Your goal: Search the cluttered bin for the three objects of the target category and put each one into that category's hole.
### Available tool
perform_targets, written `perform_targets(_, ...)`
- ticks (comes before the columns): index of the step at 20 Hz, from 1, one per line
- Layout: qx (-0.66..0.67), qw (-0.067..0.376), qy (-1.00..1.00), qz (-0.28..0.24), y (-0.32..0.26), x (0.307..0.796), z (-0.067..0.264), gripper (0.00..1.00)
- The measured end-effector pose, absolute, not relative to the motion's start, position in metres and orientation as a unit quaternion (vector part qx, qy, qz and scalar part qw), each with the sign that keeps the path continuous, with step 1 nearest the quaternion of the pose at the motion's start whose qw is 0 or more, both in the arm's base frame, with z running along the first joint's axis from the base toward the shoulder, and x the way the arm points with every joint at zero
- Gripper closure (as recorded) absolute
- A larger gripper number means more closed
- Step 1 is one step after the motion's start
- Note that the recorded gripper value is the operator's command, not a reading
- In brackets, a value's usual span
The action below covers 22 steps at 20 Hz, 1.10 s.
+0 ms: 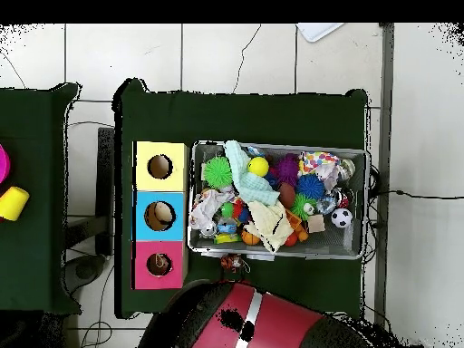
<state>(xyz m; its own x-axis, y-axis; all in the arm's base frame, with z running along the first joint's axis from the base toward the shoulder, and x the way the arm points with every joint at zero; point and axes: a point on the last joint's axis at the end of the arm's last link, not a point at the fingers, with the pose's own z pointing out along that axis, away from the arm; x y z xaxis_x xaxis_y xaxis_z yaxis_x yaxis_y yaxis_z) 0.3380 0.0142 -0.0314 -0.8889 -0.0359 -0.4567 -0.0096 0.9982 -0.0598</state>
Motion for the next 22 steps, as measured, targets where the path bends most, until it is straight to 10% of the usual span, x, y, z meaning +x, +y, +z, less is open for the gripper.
perform_targets(22,-0.02,0.296,0.955,-0.021,0.014,0.343,-0.062,0.0)
